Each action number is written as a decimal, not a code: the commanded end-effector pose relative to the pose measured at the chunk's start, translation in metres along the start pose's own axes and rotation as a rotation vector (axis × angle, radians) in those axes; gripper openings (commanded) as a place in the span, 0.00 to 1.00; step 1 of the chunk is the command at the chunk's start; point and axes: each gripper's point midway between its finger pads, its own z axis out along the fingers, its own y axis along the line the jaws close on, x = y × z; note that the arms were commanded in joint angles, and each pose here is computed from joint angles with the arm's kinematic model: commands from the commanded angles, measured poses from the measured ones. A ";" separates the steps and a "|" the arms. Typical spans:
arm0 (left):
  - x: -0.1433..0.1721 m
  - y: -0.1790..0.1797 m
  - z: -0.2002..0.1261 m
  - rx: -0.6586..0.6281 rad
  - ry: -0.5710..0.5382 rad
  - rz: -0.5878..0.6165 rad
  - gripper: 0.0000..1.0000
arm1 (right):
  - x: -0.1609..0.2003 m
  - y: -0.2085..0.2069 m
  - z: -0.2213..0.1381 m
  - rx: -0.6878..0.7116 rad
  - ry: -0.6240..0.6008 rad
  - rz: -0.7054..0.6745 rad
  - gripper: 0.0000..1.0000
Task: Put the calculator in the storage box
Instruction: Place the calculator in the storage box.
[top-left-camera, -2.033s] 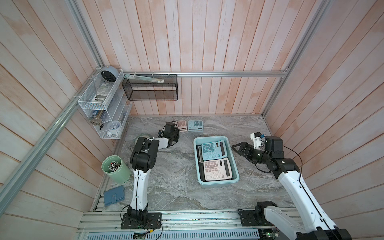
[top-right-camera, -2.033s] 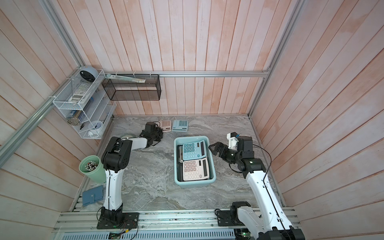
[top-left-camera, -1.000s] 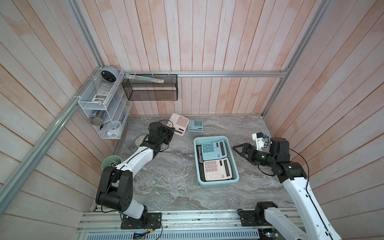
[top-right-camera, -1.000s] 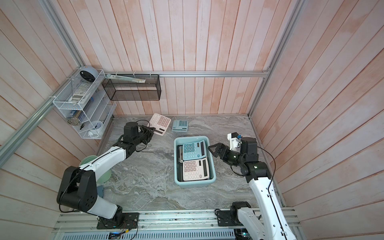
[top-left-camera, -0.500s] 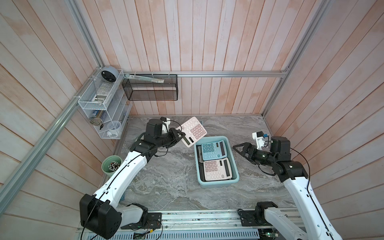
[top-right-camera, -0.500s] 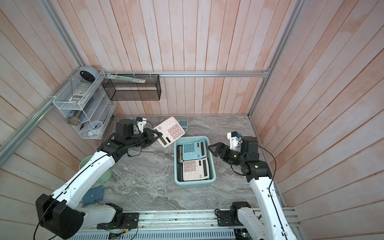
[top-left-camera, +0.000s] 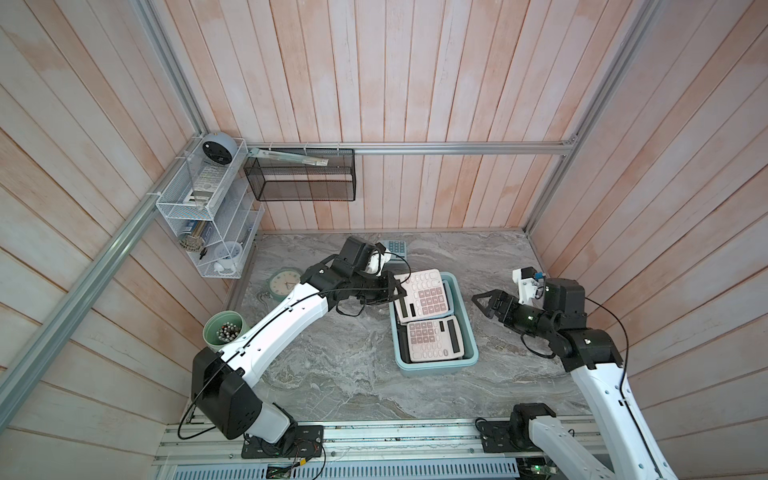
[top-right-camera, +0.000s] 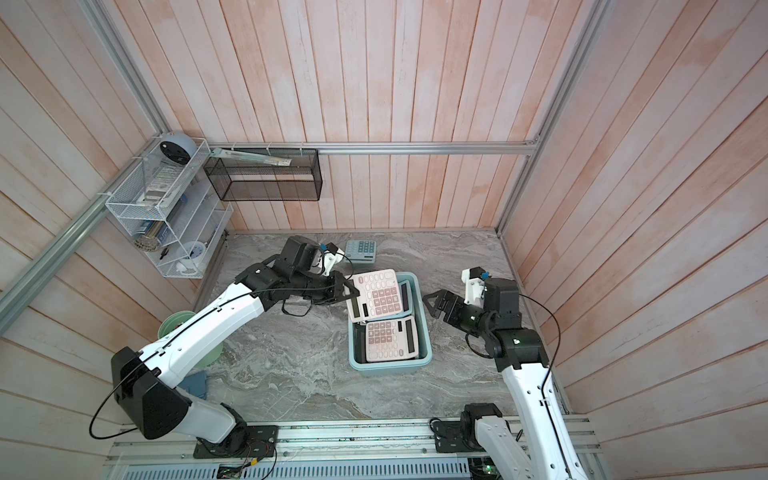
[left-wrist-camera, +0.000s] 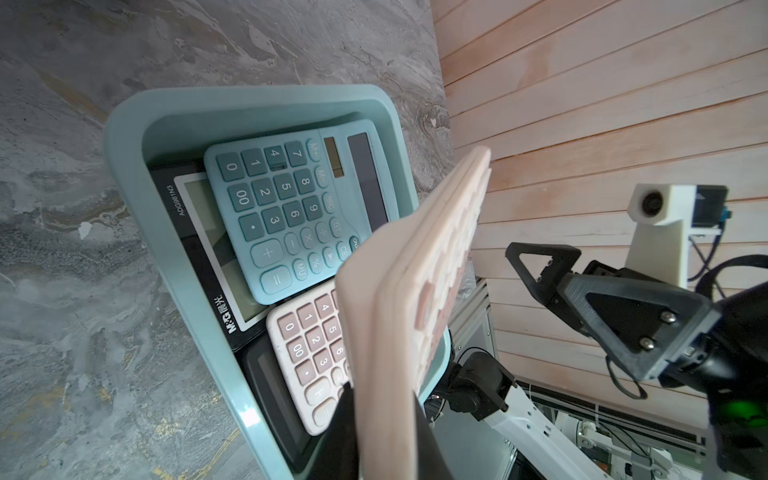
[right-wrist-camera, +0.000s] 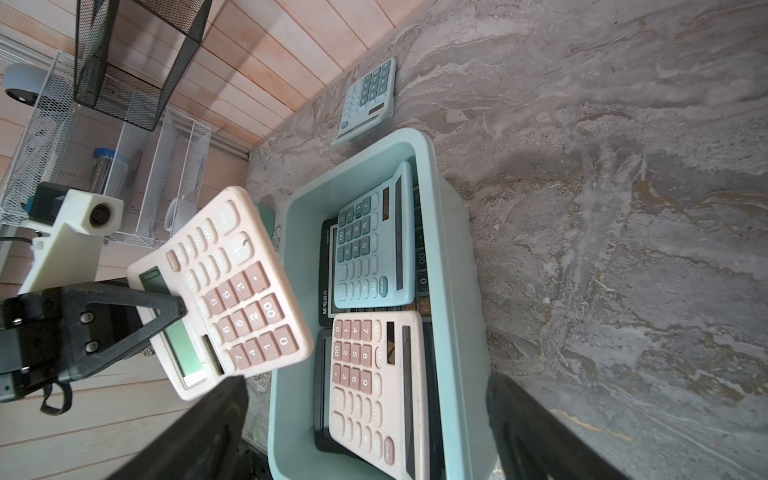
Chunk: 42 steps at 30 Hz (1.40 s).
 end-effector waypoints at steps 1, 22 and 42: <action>-0.011 -0.005 0.004 -0.005 -0.016 0.035 0.00 | 0.002 -0.006 -0.003 0.034 -0.004 -0.020 0.96; -0.034 0.039 0.052 -0.075 0.066 -0.039 0.00 | 0.015 -0.014 0.007 0.019 0.036 -0.016 0.96; -0.041 0.056 0.053 -0.142 0.068 -0.044 0.33 | 0.015 -0.013 0.011 0.007 0.042 -0.004 0.96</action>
